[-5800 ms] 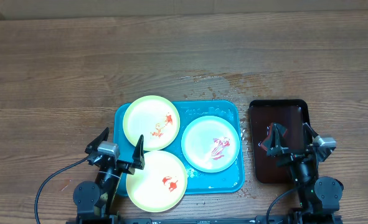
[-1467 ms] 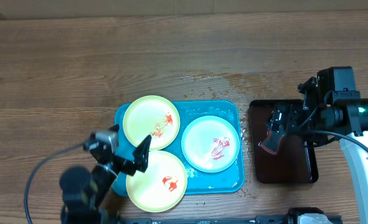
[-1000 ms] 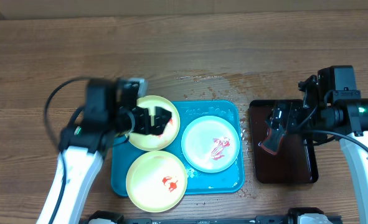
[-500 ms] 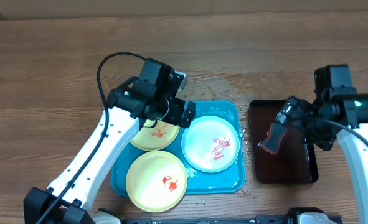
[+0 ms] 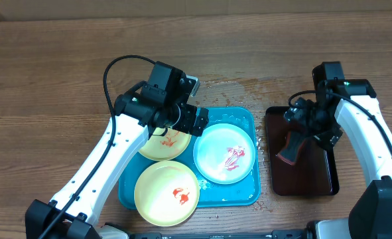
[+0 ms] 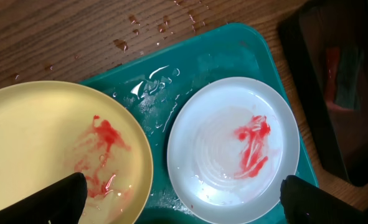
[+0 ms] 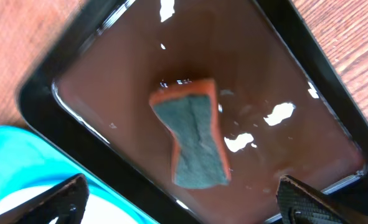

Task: Clean dirty plates on tray and stack at the side
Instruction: 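Move the left gripper over the teal tray between yellow and white plates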

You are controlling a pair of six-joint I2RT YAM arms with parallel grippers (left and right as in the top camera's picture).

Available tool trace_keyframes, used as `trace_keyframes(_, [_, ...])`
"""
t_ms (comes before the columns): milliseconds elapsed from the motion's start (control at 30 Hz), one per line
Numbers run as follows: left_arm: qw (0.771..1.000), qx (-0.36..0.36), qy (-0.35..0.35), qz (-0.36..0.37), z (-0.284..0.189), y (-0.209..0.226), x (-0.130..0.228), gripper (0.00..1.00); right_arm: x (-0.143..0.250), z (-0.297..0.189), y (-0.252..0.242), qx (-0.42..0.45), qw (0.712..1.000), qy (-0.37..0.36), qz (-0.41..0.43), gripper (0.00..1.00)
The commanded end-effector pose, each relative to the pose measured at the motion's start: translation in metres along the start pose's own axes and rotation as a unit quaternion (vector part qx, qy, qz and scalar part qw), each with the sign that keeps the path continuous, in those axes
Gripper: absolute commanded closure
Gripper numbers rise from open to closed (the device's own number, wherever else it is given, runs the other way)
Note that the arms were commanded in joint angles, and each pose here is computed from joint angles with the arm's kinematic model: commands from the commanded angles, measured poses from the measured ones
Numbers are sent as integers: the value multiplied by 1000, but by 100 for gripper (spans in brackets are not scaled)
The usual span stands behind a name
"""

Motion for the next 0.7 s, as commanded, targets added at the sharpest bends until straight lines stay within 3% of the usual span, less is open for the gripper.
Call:
trace_keyframes(0, [1000,-5,-11,0,-4,0,-8,0,1,5,1,-6,1000,2,13,0])
trace_keyframes(333, [1000,-6,-10,-1,-4,0,-8,0,21,54,-18,9,999,20,-28,0])
trace_keyframes(667, [1000,-9,-10,-1,-4,1,-8,0,10,70,-9,-17,994,-13,-111,0])
Point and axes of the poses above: each gripper's point midway between its finger pads, its own z axis out along the fingers, its own y axis along the line the jaws close on, x = y × z, the point moved 1 cm from there along -z, back along the fingers, and after that the axes turned 2 degrees about -z, right-handed, at the moved point
